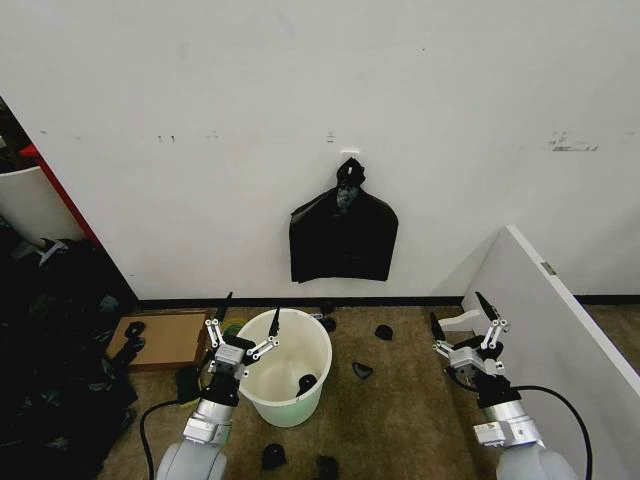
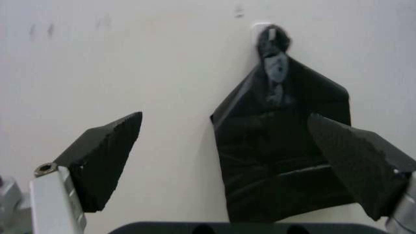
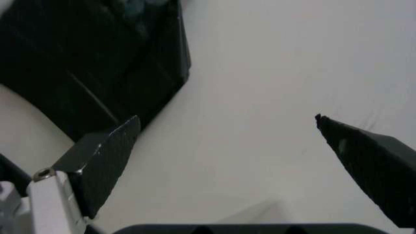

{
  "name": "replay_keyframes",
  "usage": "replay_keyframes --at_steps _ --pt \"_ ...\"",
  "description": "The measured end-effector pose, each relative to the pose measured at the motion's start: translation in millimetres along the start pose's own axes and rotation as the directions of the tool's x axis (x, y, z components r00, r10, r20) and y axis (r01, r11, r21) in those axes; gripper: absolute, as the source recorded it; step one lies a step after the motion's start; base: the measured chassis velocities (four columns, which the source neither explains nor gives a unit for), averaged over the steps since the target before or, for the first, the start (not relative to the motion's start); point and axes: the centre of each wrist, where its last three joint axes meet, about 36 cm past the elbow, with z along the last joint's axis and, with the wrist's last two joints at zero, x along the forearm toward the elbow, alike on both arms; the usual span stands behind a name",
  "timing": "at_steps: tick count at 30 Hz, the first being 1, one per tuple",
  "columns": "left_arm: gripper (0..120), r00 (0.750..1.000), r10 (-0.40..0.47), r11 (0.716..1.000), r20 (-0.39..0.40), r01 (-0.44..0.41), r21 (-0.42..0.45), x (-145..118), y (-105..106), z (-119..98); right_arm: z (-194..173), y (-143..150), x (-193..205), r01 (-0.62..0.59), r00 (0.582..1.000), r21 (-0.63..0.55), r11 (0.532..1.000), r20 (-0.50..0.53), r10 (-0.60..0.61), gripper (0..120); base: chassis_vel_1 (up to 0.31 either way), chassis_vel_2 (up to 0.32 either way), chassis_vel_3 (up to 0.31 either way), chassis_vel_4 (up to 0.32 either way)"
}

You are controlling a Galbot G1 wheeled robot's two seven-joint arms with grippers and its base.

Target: Place the garbage bag over the trash bin.

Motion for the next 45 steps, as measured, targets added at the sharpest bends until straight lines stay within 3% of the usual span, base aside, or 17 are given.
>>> replay_keyframes --at_steps 2,4,7,12,21,26,27,29,30,31,32,35,37,38,40,42,45 --pt "100 0.997 -0.055 0.991 -0.048 0.061 0.121 -2 -1 -8 -11 7 2 -0.049 0.998 -0.215 0.975 -0.059 0.037 100 0.000 0.000 0.000 0.000" --pt "100 0.991 -0.097 0.969 -0.087 0.114 0.221 -8 1 -13 -21 12 3 -0.103 0.991 -0.403 0.910 -0.119 0.060 100 0.000 0.000 0.000 0.000" --pt "100 0.987 -0.113 0.949 -0.117 0.142 0.282 -12 2 -18 -34 12 -3 -0.149 0.983 -0.552 0.820 -0.174 0.062 100 0.000 0.000 0.000 0.000" --pt "100 0.989 -0.091 0.958 -0.116 0.119 0.261 -14 3 -22 -46 14 -9 -0.198 0.968 -0.619 0.760 -0.247 0.050 100 0.000 0.000 0.000 0.000" --pt "100 0.993 -0.079 0.972 -0.086 0.096 0.213 -13 3 -23 -37 15 -21 -0.195 0.971 -0.600 0.776 -0.230 0.067 100 0.000 0.000 0.000 0.000" --pt "100 0.993 -0.095 0.967 -0.069 0.108 0.231 -8 4 -32 -39 19 -41 -0.159 0.982 -0.665 0.729 -0.185 0.045 100 0.000 0.000 0.000 0.000" --pt "100 0.993 -0.098 0.966 -0.063 0.110 0.233 -6 5 -34 -41 20 -46 -0.147 0.984 -0.698 0.701 -0.172 0.034 100 0.000 0.000 0.000 0.000" --pt "100 0.993 -0.104 0.964 -0.051 0.113 0.242 -3 6 -37 -46 25 -65 -0.114 0.991 -0.802 0.586 -0.136 0.007 100 0.000 0.000 0.000 0.000" --pt "100 0.993 -0.104 0.964 -0.051 0.113 0.242 -3 6 -37 -46 25 -65 -0.114 0.991 -0.802 0.586 -0.136 0.007 100 0.000 0.000 0.000 0.000" --pt "100 0.993 -0.106 0.962 -0.050 0.115 0.246 0 7 -39 -49 30 -80 -0.099 0.993 -0.863 0.496 -0.115 -0.003 100 0.000 0.000 0.000 0.000" --pt "100 0.993 -0.105 0.962 -0.050 0.114 0.247 1 8 -40 -50 33 -88 -0.092 0.994 -0.889 0.449 -0.106 -0.006 100 0.000 0.000 0.000 0.000" --pt "100 0.994 -0.098 0.964 -0.053 0.108 0.242 6 8 -44 -54 46 -134 -0.046 0.999 -0.975 0.219 -0.049 -0.010 100 0.000 0.000 0.000 0.000" --pt "100 0.994 -0.093 0.968 -0.056 0.103 0.228 9 8 -46 -60 53 -163 -0.005 1.000 -0.999 0.041 -0.006 -0.021 100 0.000 0.000 0.000 0.000" --pt "100 0.994 -0.093 0.968 -0.056 0.103 0.228 9 8 -46 -60 53 -163 -0.005 1.000 -0.999 0.041 -0.006 -0.021 100 0.000 0.000 0.000 0.000" --pt "100 0.993 -0.094 0.972 -0.068 0.106 0.209 14 9 -46 -66 58 -193 0.039 0.998 -0.991 -0.127 0.044 -0.039 100 0.000 0.000 0.000 0.000" --pt "100 0.992 -0.101 0.975 -0.078 0.114 0.189 19 12 -44 -66 67 -219 0.052 0.997 -0.975 -0.216 0.062 -0.037 100 0.000 0.000 0.000 0.000" --pt "100 0.991 -0.107 0.977 -0.082 0.120 0.177 22 14 -43 -66 71 -235 0.048 0.998 -0.965 -0.258 0.059 -0.036 100 0.000 0.000 0.000 0.000"
